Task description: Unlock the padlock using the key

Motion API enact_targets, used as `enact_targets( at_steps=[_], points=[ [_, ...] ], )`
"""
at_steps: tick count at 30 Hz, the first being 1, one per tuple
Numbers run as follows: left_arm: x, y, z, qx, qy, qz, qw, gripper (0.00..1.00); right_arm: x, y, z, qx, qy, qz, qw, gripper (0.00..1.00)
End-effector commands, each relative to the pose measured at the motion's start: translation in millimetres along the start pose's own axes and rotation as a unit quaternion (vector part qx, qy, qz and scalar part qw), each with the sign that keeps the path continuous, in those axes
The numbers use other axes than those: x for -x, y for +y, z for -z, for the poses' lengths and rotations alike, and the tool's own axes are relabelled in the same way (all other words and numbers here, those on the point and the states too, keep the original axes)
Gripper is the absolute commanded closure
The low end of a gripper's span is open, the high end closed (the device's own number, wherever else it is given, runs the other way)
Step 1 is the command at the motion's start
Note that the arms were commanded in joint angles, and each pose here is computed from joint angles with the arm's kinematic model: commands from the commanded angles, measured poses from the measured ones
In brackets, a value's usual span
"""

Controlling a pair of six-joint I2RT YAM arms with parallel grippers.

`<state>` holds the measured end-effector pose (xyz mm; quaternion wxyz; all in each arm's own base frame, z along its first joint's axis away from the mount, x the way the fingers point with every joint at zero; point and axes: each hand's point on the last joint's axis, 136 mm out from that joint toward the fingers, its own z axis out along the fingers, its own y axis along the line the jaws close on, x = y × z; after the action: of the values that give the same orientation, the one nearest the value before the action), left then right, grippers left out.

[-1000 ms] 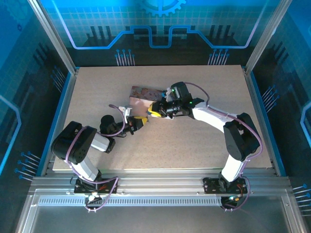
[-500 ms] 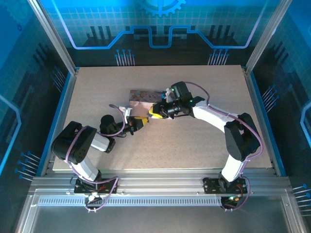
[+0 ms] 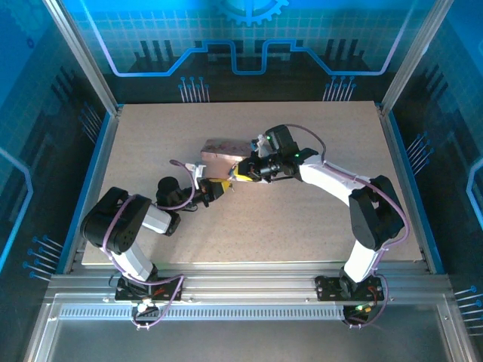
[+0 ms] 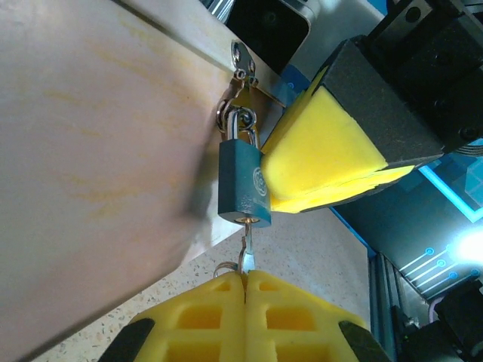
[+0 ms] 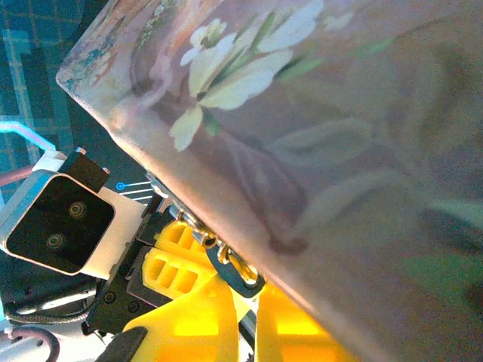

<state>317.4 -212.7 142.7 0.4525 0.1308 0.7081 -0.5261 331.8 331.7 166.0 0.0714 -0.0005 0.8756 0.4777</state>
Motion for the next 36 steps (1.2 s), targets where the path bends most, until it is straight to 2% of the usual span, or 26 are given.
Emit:
enact_targets(
  at_steps=[1, 5, 11, 20, 29, 36],
  points=[
    [11, 2, -6, 0.003, -0.021, -0.017, 1.0, 1.0, -14, 22, 6, 0.021, 0.026, 0.02, 0.999, 1.0],
    [6, 1, -6, -0.002, -0.012, -0.009, 1.0, 1.0, -15, 16, 7, 0.01, 0.02, 0.021, 1.0, 0.99],
    [-8, 2, -4, 0.0, 0.002, 0.001, 1.0, 1.0, -20, 3, 3, -0.016, 0.007, 0.019, 1.0, 0.9],
    [-24, 2, -12, 0.001, 0.019, 0.001, 1.0, 1.0, -24, -6, 3, -0.053, -0.021, 0.016, 0.998, 0.61],
    [-38, -4, -19, 0.0, 0.032, 0.0, 0.999, 1.0, -27, -24, 3, -0.099, -0.05, -0.003, 0.994, 0.52],
    [-48, 4, -20, 0.009, 0.043, 0.005, 0.999, 1.0, -26, -27, 31, -0.147, -0.099, 0.006, 0.984, 0.51]
  ],
)
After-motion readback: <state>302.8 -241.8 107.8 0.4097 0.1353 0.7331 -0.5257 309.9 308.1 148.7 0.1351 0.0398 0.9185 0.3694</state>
